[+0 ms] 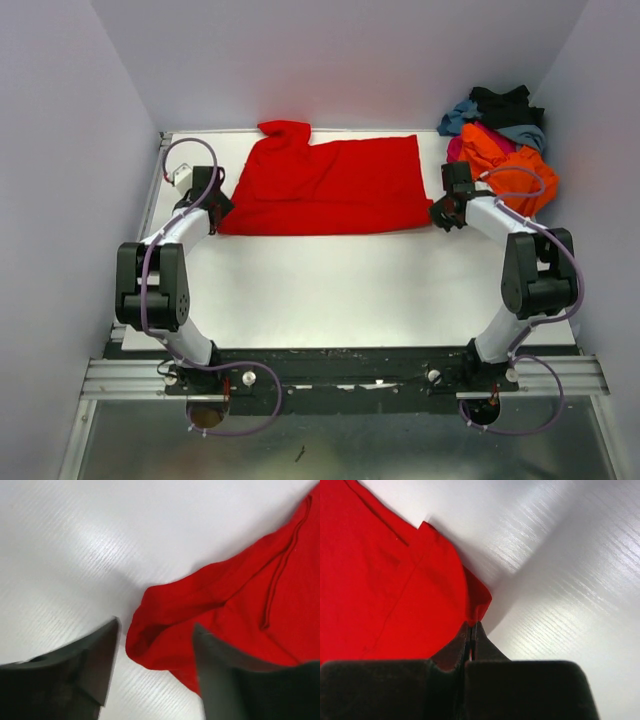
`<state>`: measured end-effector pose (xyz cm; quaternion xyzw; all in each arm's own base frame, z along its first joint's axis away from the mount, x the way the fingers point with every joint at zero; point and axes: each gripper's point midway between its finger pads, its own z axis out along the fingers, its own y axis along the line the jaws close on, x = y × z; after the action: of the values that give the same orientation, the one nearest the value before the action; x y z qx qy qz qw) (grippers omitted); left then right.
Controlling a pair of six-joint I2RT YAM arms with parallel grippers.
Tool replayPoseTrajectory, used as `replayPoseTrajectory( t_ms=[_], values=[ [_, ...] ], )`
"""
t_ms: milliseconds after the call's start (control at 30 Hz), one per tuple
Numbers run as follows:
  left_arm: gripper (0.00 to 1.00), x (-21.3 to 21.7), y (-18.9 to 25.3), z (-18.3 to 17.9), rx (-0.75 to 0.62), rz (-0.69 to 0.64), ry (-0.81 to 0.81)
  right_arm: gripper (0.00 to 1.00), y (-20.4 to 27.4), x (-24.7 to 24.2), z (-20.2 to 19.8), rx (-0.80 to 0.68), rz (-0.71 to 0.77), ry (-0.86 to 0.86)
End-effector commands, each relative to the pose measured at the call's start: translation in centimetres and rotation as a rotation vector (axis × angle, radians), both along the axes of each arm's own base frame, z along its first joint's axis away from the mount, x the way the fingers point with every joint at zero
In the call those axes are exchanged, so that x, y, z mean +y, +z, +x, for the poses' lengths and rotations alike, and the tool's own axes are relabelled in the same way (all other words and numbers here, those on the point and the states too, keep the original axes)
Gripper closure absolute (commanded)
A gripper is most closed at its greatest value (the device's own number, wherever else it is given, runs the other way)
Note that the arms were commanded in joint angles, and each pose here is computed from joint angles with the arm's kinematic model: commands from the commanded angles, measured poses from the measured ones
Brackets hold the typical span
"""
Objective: Fold and stack the t-shirts
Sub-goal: Fold the flattened tshirt in 1/3 of the way
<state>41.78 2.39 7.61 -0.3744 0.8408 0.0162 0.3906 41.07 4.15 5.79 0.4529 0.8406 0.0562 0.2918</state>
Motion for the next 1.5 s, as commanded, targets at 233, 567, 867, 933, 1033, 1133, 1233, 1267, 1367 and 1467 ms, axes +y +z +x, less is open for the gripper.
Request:
replayPoseTrajectory(
  t_ms=[233,567,867,933,1033,1133,1233,1267,1367,1467],
  values=[
    [0.43,-1.6,2.2,-3.7,-0.126,-0.156,0.026,0.99,-0.5,-0.5,-1.4,0.030,-0.029,-0.012],
    [0.41,-3.7,-1.9,-4.0,-0.157,-0.271,0.065,0.99,-0.1,-0.2,-1.0,0.019,-0.019,-0.004],
    [0.44,-3.7,-4.0,-1.7,-0.125,-0.264,0.071,0.99,0.2,-0.2,-0.9,0.011,-0.020,0.004],
    [0.49,-3.3,-4.0,-1.4,-0.121,-0.242,0.084,0.99,0.3,-0.2,-0.9,0.008,-0.018,0.003],
    [0.67,-3.0,-3.8,-1.0,-0.118,-0.224,0.086,0.99,0.4,-0.2,-0.9,0.006,-0.021,0.001],
    [1.00,-2.6,-3.9,-1.0,-0.102,-0.214,0.096,0.99,0.5,-0.2,-1.0,0.003,-0.021,-0.003],
    [1.00,-1.7,-2.6,-1.2,-0.121,-0.161,0.109,0.99,0.9,-0.2,-0.8,-0.003,-0.021,-0.003],
    [1.00,-1.5,-1.9,-1.1,-0.134,-0.144,0.104,0.99,1.1,-0.3,-0.7,-0.004,-0.023,-0.002],
    [1.00,-1.4,0.8,-0.4,-0.159,-0.120,0.082,0.99,2.3,0.0,-0.3,-0.017,-0.006,0.000],
    [1.00,-1.7,3.8,0.5,-0.196,-0.129,0.062,0.99,4.7,0.2,0.7,-0.053,0.003,-0.002]
  ],
)
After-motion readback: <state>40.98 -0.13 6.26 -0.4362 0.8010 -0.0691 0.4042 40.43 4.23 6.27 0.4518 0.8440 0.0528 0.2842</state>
